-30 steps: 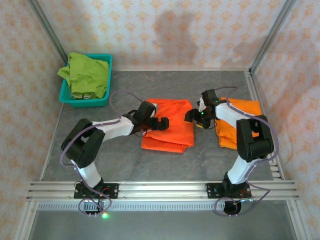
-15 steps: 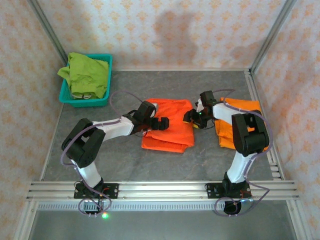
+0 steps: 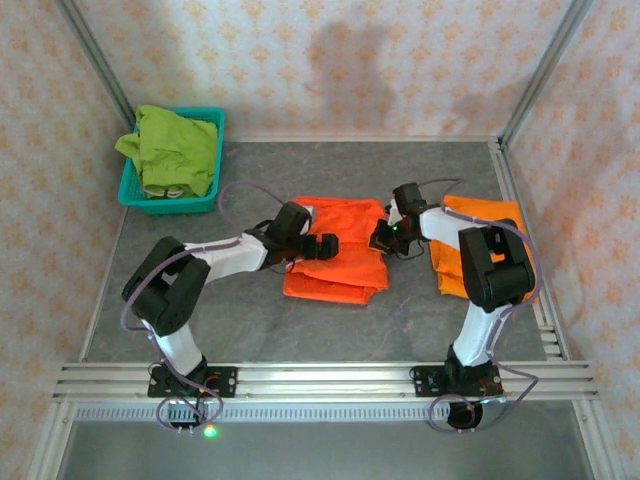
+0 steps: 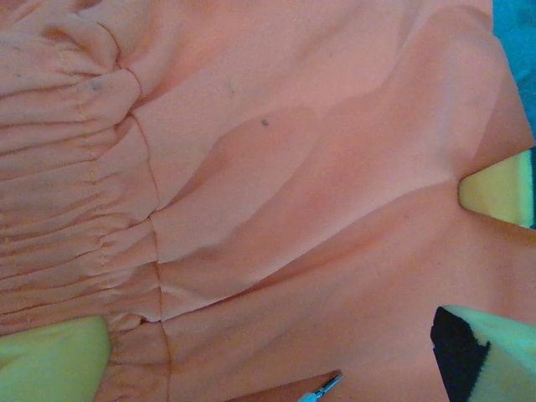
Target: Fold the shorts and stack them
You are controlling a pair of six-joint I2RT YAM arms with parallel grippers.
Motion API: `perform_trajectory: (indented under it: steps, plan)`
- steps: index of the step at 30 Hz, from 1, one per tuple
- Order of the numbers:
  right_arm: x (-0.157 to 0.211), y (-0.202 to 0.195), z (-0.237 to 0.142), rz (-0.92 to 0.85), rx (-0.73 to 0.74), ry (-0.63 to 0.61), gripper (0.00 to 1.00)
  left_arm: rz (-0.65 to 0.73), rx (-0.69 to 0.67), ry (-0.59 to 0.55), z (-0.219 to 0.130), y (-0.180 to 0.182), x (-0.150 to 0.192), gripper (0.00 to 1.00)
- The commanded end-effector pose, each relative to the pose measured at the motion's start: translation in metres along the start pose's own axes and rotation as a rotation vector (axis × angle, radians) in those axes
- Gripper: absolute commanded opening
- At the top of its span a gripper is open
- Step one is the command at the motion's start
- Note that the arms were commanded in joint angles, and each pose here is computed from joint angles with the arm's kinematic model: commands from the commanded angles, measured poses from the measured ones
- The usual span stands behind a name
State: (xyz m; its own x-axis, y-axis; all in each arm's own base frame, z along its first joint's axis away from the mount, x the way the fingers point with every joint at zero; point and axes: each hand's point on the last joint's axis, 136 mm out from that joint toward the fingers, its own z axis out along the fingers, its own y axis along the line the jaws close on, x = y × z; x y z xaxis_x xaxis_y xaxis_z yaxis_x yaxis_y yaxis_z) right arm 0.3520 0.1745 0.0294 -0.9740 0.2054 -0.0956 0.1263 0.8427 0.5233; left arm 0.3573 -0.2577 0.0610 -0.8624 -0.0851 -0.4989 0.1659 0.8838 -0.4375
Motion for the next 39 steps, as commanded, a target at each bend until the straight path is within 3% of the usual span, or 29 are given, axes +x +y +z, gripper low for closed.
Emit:
perform_trajectory:
  steps: [1,14,23,39]
  plan:
    - [0.001,-0.011,-0.006,-0.033,0.106,-0.017,0.03,-0.035,0.036,-0.040,-0.021,-0.010,-0.007,1.00]
    - [-0.006,-0.020,-0.102,-0.212,0.537,-0.135,0.00,-0.071,0.104,-0.237,-0.101,-0.027,-0.034,1.00]
    - [-0.012,-0.031,-0.178,-0.274,0.793,-0.177,0.00,-0.082,0.119,-0.259,-0.109,-0.027,-0.034,1.00]
    - [-0.035,-0.029,-0.254,-0.363,1.060,-0.230,0.00,-0.086,0.129,-0.283,-0.118,-0.026,-0.032,1.00]
